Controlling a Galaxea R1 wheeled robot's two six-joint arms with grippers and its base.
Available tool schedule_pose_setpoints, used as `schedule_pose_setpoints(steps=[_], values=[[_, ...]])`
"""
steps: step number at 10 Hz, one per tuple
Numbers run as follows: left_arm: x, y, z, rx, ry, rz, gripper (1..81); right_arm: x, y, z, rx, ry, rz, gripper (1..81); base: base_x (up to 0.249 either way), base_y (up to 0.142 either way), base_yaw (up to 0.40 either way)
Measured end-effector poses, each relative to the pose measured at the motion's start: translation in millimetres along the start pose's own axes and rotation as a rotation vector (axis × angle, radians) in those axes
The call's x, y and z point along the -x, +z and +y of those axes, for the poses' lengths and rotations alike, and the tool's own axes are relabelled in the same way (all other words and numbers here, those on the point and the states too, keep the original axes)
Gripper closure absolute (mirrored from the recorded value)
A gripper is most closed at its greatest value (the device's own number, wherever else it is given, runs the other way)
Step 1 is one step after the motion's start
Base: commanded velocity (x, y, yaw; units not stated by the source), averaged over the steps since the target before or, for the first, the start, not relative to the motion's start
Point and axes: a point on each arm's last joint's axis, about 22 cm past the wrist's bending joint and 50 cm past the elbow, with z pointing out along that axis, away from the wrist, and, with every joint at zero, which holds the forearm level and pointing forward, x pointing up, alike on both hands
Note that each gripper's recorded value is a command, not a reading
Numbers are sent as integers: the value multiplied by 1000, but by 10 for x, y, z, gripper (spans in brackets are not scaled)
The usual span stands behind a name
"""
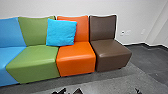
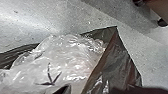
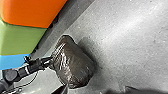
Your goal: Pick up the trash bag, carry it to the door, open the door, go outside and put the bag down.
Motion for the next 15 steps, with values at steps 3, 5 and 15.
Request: schedule_pose_setpoints(steps=[3,5,15], values=[[58,41,-2,-1,-13,-8,10,-23,23,35,6,3,3,10,0,0,0],[199,193,13,-6,-17,-29,10,-21,82,44,4,8,-2,10,0,0,0],[321,778,-296,-13,-19,-31,10,35,554,517,7,21,-5,10,0,0,0]])
